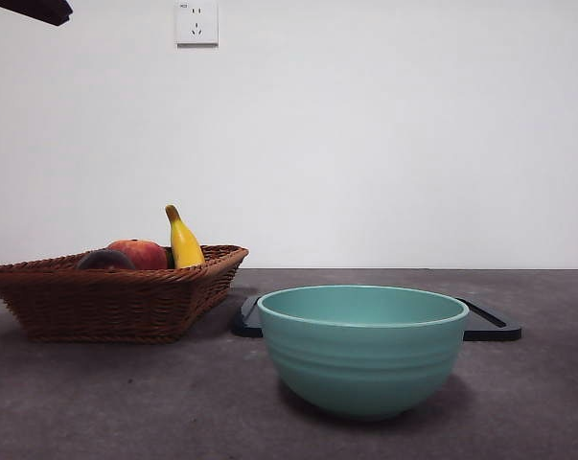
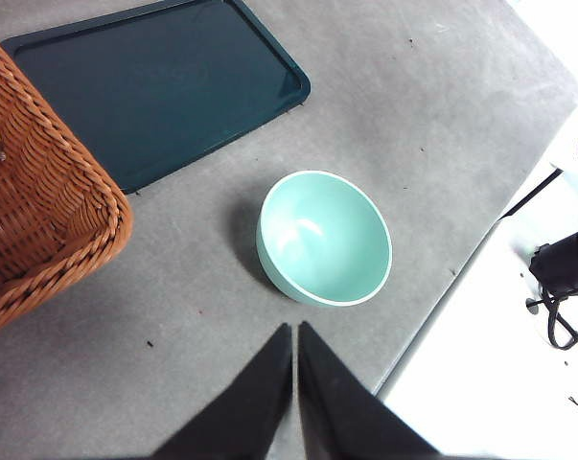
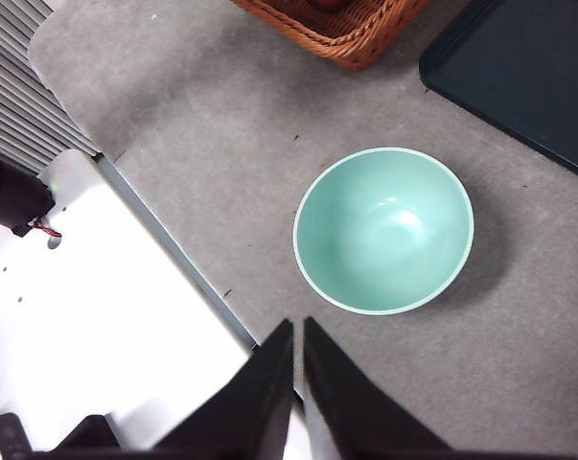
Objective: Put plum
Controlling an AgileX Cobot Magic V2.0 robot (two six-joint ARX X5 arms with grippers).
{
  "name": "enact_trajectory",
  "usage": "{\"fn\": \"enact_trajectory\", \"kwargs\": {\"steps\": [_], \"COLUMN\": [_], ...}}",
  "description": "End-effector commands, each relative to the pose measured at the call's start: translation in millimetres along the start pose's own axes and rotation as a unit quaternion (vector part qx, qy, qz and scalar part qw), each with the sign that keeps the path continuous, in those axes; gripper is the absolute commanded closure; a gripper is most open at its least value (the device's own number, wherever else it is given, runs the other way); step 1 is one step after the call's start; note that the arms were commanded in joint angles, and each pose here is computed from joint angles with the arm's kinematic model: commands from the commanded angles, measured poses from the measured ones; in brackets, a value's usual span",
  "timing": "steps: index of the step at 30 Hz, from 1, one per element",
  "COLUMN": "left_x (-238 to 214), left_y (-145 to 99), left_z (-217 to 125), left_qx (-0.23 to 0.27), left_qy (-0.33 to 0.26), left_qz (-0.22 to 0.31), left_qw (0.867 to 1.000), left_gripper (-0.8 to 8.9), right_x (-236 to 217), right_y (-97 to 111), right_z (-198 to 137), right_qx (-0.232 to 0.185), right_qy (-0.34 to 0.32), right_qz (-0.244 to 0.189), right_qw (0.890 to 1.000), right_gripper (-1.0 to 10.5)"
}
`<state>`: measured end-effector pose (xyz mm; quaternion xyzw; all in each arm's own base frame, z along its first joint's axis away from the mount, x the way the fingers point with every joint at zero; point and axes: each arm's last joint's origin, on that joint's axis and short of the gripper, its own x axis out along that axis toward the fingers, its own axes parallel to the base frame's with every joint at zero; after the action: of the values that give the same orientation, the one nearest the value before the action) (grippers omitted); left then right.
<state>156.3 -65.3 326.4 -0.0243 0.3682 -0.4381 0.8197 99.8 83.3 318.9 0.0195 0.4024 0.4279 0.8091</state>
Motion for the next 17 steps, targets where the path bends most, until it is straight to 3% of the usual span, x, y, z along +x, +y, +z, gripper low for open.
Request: {"fn": "enact_trajectory", "kwargs": {"steps": [1, 12, 17], "left_x": [-1.6, -2.4, -15.1], "left_y": [-1.5, -1.9, -3.8], "left_z": [5.1, 6.8, 15.3], "left_qx": [0.013, 0.021, 0.088], "left_qy": [-0.008, -0.017, -0.088], "left_qz": [-0.001, 0.0, 0.034], "left_qw": [1.0, 1.0, 0.992], "left_gripper": [8.07, 8.07, 8.07], "right_x": [-3.0, -3.0, -3.0], "right_y": [2.9, 2.9, 2.9], "right_z": [4.7, 4.7, 4.7], "right_qx": [-0.013, -0.013, -0.013], "right_qy": [-0.009, -0.009, -0.009], "right_qz": [0.004, 0.004, 0.004], "right_qw": [1.0, 1.0, 1.0], "right_gripper": [9.4, 9.4, 9.4]}}
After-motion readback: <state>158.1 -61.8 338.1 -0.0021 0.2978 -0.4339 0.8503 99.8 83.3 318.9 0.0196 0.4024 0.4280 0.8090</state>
